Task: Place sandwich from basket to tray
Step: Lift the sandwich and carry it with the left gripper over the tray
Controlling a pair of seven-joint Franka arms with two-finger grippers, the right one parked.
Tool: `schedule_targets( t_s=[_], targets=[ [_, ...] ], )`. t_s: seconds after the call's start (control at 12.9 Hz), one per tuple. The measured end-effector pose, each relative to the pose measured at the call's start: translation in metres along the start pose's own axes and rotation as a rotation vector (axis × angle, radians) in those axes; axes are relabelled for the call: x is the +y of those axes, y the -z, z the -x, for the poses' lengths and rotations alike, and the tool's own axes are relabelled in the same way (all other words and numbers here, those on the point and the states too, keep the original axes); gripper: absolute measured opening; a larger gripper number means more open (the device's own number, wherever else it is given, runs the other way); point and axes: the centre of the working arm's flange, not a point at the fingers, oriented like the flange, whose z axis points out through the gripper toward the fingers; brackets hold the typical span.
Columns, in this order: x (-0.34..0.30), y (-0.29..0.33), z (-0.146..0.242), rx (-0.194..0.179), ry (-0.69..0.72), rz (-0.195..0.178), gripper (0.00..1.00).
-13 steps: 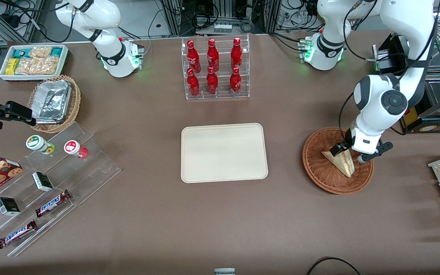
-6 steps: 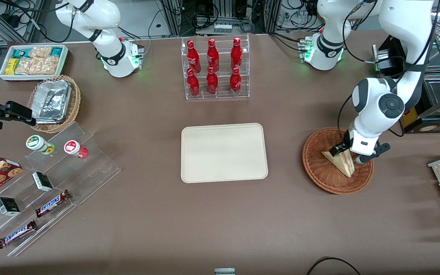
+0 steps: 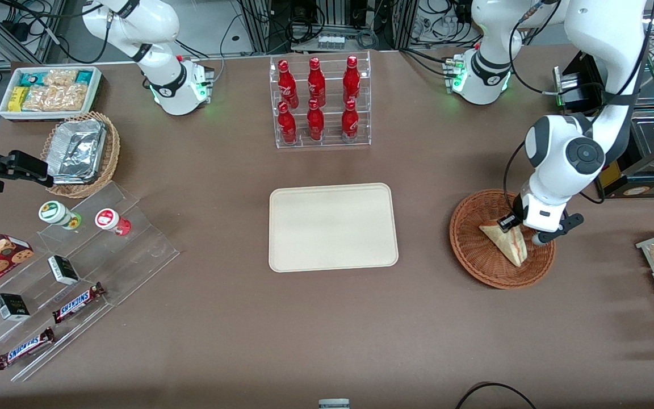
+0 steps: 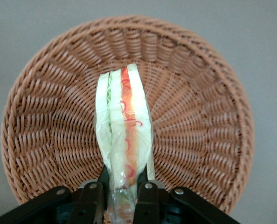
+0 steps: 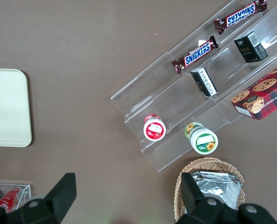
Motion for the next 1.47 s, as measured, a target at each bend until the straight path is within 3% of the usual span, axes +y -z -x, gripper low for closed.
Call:
schedule_targets(
  t_s=[0.16,0.39,0.7,1.01,1.47],
  targets=[
    [0.008,0.030,-0.004,-0.013,-0.006,-0.012,0.21],
    [0.045,0.105,-0.005,-0.065,-0.060,-0.052,0.14],
    [0.130,0.175,0.042,-0.099,-0.215,-0.076,0.14],
    [0.215,0.160,0.118,-0.118,-0.344,-0.087,0.14],
    [0.327,0.092,0.192,-0.145,-0.464,-0.086,0.14]
  ],
)
